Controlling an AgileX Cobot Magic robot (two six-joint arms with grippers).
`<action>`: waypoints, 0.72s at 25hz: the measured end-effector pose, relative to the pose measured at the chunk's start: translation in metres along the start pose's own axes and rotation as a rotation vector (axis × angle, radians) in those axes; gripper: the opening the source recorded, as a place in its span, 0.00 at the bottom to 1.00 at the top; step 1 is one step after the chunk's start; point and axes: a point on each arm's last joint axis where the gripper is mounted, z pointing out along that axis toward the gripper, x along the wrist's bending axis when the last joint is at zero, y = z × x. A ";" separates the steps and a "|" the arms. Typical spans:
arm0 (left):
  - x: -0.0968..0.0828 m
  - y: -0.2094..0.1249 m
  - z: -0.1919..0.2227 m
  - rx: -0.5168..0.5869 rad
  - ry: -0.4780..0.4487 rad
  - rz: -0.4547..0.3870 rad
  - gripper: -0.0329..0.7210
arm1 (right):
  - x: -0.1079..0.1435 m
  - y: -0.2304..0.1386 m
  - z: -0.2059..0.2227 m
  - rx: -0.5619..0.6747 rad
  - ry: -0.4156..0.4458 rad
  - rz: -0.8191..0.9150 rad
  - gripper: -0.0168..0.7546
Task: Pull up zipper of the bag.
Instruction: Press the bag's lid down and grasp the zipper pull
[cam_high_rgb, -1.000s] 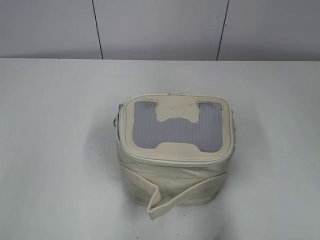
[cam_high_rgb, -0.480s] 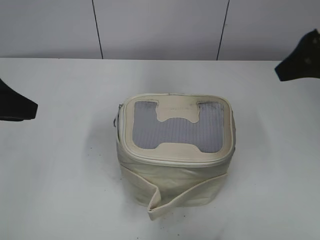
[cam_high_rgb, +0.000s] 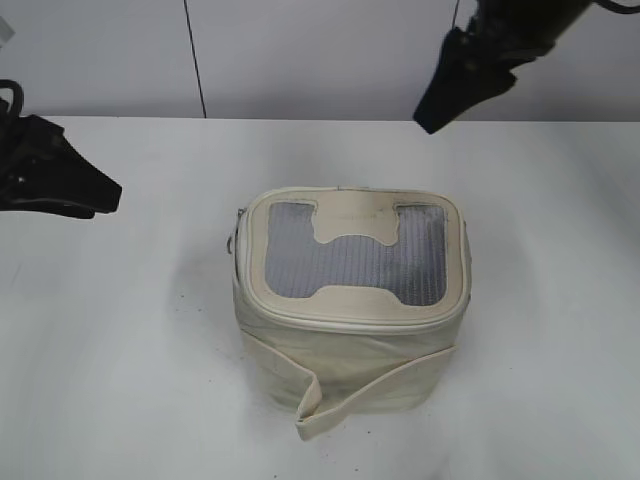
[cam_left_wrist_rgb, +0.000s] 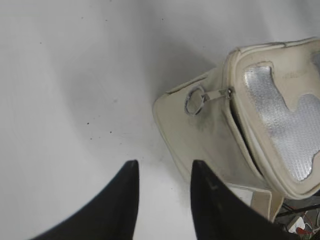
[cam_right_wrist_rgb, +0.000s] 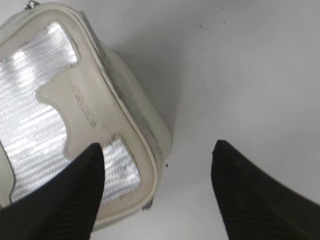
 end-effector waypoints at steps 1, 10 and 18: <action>0.001 0.003 0.002 0.004 -0.004 -0.002 0.41 | 0.001 0.009 0.006 0.006 0.017 -0.038 0.70; 0.008 0.025 0.024 0.102 -0.073 -0.020 0.41 | 0.032 0.077 0.069 -0.021 0.127 -0.230 0.69; -0.006 0.034 0.050 0.163 -0.112 0.038 0.41 | 0.049 0.087 0.094 -0.008 0.174 -0.258 0.67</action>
